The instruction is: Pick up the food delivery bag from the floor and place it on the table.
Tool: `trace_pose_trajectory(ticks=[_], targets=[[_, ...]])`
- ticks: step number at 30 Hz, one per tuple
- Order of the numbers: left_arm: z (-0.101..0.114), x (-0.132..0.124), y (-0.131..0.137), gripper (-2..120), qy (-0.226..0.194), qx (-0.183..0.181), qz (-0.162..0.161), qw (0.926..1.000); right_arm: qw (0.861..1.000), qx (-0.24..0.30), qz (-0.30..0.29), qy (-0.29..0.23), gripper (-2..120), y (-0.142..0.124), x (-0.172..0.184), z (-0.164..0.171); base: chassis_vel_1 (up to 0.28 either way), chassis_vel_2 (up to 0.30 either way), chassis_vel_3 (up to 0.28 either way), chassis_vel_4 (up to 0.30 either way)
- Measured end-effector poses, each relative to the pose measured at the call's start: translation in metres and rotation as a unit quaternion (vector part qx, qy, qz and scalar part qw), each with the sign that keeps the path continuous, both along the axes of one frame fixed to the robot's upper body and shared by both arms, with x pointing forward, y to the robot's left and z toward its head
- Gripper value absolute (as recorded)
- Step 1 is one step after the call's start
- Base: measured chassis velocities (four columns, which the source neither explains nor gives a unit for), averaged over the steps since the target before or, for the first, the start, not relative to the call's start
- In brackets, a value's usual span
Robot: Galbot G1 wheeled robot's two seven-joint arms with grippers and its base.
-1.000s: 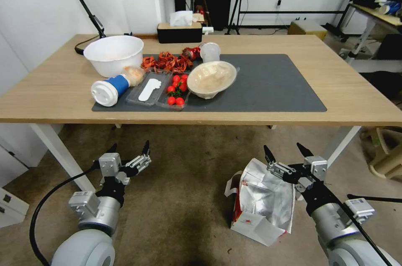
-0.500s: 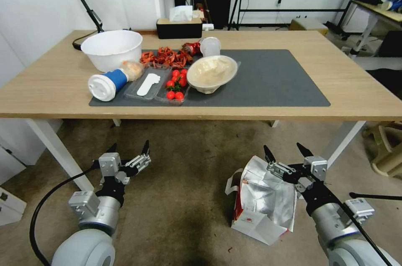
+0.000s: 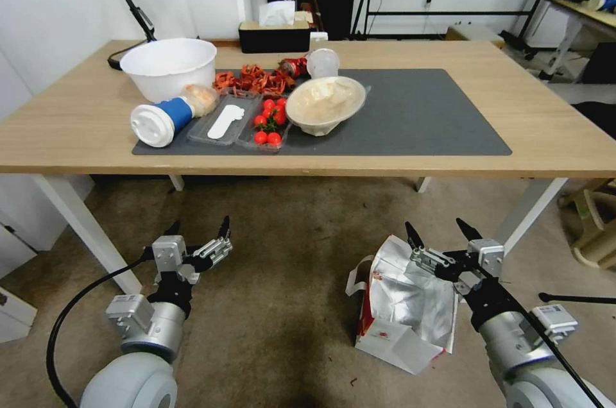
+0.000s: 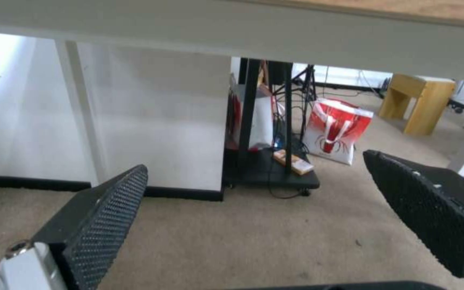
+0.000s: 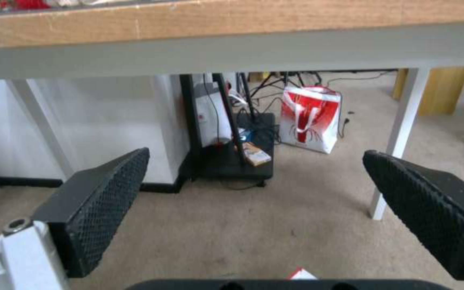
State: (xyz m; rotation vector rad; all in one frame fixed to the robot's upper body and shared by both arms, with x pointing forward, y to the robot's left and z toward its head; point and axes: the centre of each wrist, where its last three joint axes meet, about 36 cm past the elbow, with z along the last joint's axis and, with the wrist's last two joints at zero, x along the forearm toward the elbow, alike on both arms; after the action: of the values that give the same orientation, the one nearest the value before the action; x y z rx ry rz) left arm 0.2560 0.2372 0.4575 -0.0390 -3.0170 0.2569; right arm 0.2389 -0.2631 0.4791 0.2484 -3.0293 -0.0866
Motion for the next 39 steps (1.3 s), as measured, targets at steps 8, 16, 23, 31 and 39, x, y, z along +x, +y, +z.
trace_pose_trajectory(ticks=[8,16,23,31,39], targets=[[-0.0021,-0.0008,0.0004,100,-0.001,0.0,0.001,1.0,1.0,0.0,0.0,0.001,100,0.0015,-0.0008,-0.0004,0.0,0.0,0.0,0.0],[-0.0034,-0.0007,0.0007,100,-0.001,-0.001,0.0,1.0,1.0,-0.003,0.001,0.0,100,0.0006,-0.0003,0.0002,0.0,0.0,0.0,0.0],[-0.0048,-0.0001,0.0004,100,0.0,0.0,-0.001,1.0,1.0,-0.003,0.001,0.0,100,0.0004,-0.0002,-0.0002,0.0,0.0,0.0,0.0],[-0.0075,0.0016,0.0015,100,0.0,0.003,-0.001,1.0,1.0,-0.008,0.002,-0.001,100,-0.0019,0.0002,0.0004,0.0,0.0,0.0,0.0],[-0.0094,0.0033,0.0014,100,-0.003,0.005,0.0,1.0,1.0,-0.005,0.0,-0.001,100,-0.0009,0.0003,-0.0009,0.0,0.0,0.0,0.0]])
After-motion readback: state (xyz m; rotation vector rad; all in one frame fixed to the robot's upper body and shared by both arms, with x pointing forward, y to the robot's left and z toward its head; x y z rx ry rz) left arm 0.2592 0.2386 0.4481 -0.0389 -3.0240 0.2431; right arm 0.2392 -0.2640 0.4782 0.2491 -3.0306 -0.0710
